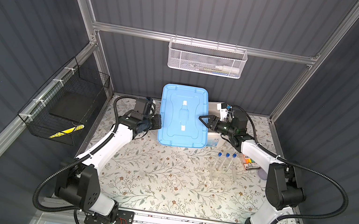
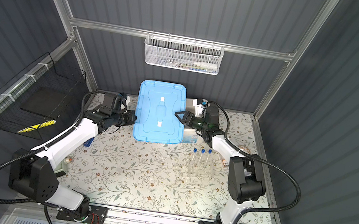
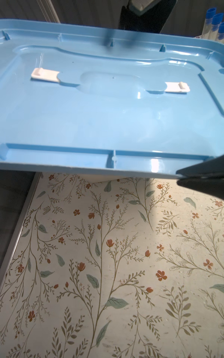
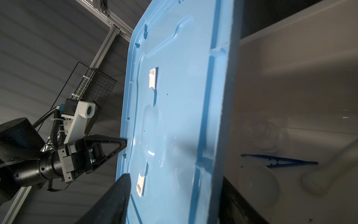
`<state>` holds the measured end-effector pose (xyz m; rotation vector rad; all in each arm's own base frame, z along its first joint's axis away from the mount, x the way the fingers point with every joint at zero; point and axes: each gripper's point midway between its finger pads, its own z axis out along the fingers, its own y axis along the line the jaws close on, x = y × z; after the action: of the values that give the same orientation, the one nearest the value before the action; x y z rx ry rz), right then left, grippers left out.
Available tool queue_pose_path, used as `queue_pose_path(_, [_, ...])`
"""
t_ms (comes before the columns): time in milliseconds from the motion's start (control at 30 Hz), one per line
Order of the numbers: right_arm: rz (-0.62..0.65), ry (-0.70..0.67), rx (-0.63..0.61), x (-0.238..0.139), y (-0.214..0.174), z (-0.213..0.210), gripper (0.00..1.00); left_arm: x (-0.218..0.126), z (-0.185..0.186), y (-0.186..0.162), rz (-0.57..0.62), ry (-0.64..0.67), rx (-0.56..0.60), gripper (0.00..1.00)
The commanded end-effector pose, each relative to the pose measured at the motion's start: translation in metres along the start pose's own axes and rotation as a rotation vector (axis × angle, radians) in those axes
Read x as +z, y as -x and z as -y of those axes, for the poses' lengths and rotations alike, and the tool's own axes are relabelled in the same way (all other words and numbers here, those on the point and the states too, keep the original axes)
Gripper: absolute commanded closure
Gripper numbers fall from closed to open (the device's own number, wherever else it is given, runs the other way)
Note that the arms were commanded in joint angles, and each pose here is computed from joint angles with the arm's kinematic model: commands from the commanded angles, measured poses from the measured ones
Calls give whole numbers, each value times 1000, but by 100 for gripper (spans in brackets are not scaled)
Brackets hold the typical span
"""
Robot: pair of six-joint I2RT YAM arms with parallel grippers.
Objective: Organize the chemistry lab equipment
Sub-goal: 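Grasp the opposite lid edge with right gripper and lift with both, then raise the blue lid with both grippers and tilt it upright above the bin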
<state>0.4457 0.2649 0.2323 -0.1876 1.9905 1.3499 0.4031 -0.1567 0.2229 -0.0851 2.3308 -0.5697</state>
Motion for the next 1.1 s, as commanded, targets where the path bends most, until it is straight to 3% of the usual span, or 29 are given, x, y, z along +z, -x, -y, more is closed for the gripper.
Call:
queue_pose_path(0, [44, 57, 9, -8, 10, -14, 39, -5, 23, 26, 71, -75, -12, 100])
queue_pose_path(600, [148, 116, -2, -41, 34, -36, 72, 22, 53, 21, 20, -154, -14, 100])
queue_pose_path(933, [128, 82, -1, -48, 31, -32, 82, 33, 73, 17, 4, -180, 19, 98])
queue_pose_path(1067, [143, 47, 5, -56, 34, -26, 88, 36, 73, 15, -2, -175, 20, 93])
